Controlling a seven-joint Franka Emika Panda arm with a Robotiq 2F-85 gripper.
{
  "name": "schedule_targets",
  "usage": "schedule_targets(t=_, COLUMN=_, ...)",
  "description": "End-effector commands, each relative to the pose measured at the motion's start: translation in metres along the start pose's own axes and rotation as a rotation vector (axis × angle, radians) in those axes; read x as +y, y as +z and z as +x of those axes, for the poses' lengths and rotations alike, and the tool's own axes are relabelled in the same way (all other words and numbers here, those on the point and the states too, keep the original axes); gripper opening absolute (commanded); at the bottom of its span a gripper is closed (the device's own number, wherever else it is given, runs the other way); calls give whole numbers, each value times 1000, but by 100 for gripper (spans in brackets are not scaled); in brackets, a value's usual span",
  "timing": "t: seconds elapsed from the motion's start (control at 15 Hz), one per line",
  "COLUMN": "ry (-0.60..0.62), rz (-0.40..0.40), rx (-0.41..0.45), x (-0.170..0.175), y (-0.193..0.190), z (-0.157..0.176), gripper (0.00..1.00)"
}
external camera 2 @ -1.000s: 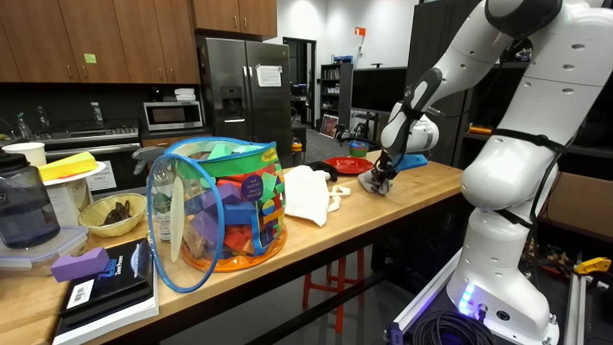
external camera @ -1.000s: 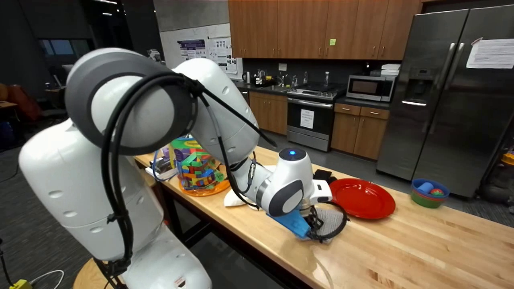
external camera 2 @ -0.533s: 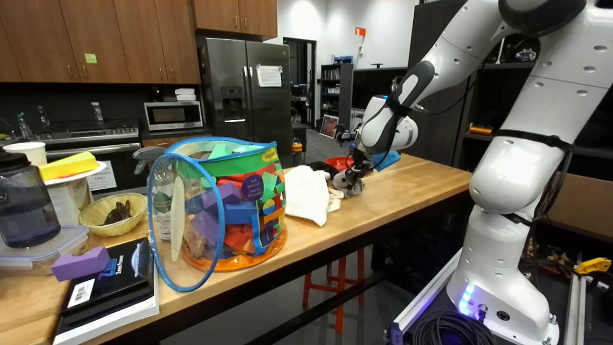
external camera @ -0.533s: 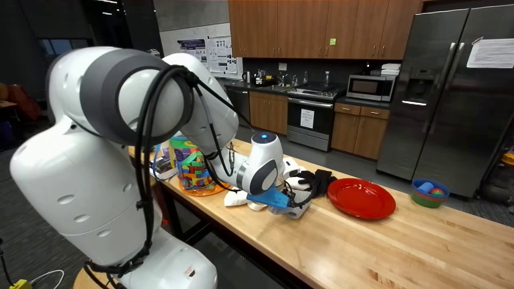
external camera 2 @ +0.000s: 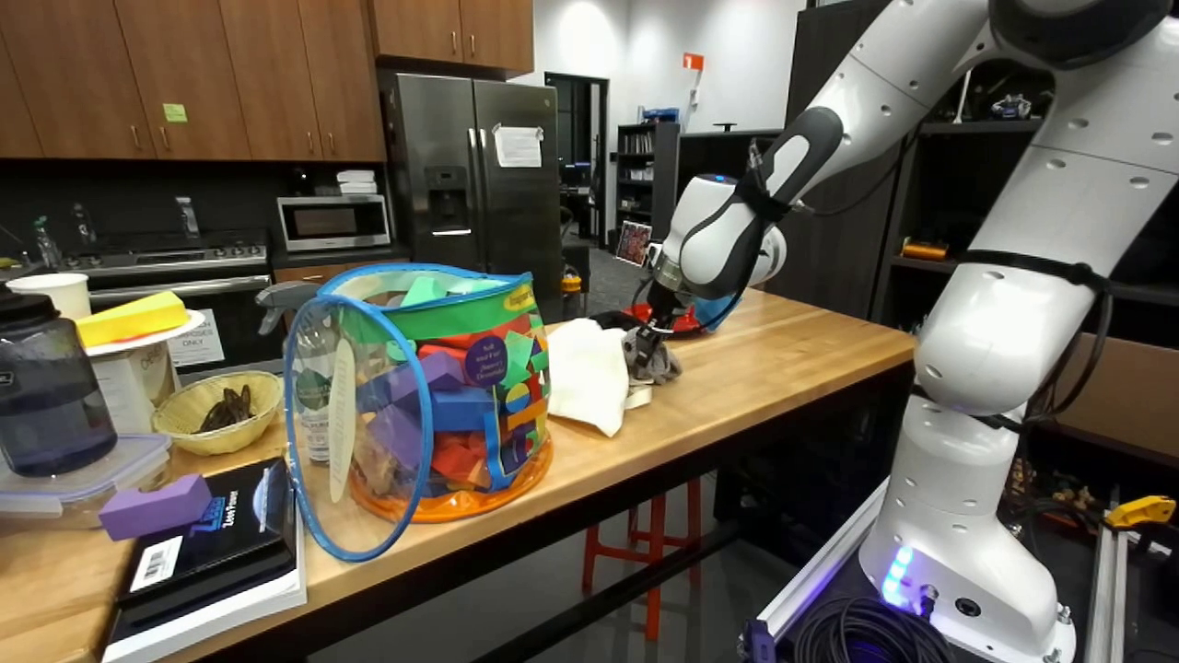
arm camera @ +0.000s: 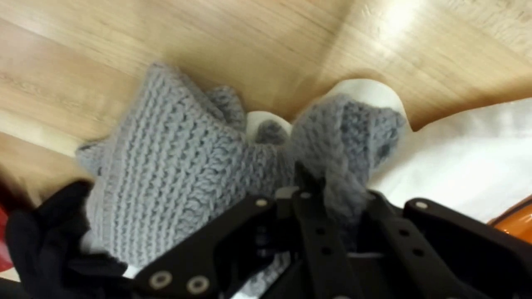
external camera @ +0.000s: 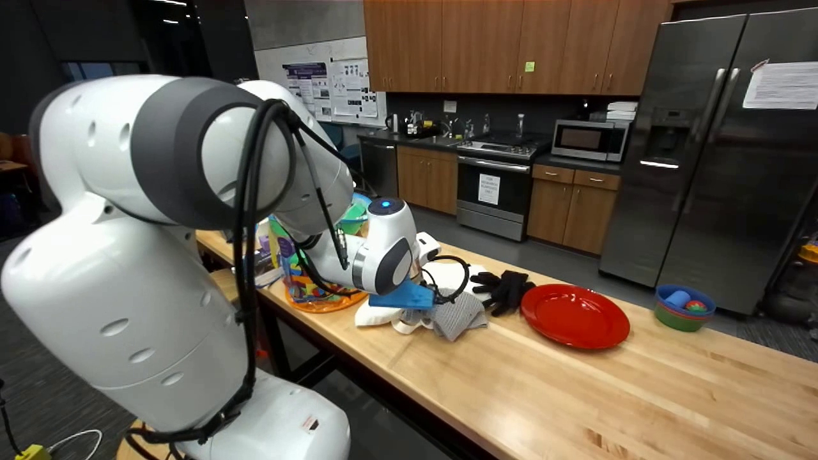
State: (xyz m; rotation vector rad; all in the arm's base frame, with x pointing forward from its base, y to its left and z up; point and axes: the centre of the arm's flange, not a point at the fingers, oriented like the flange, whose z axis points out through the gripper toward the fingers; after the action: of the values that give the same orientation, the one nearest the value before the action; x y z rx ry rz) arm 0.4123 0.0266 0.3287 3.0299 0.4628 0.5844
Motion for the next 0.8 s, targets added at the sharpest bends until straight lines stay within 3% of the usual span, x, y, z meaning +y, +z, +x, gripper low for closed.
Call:
schedule_targets(t=0.0, ry=-74, rz=20, rx=20, x=-23, y=-11, z=5, gripper=4)
schedule_targets(t=0.4, ry=-143, rz=32, rx=41, x=-57, y=-13, z=22, gripper=4)
schedule_targets(t=0.73, ry=-106, rz=20, rx=41, x=-43, y=-12, z=23, gripper=4)
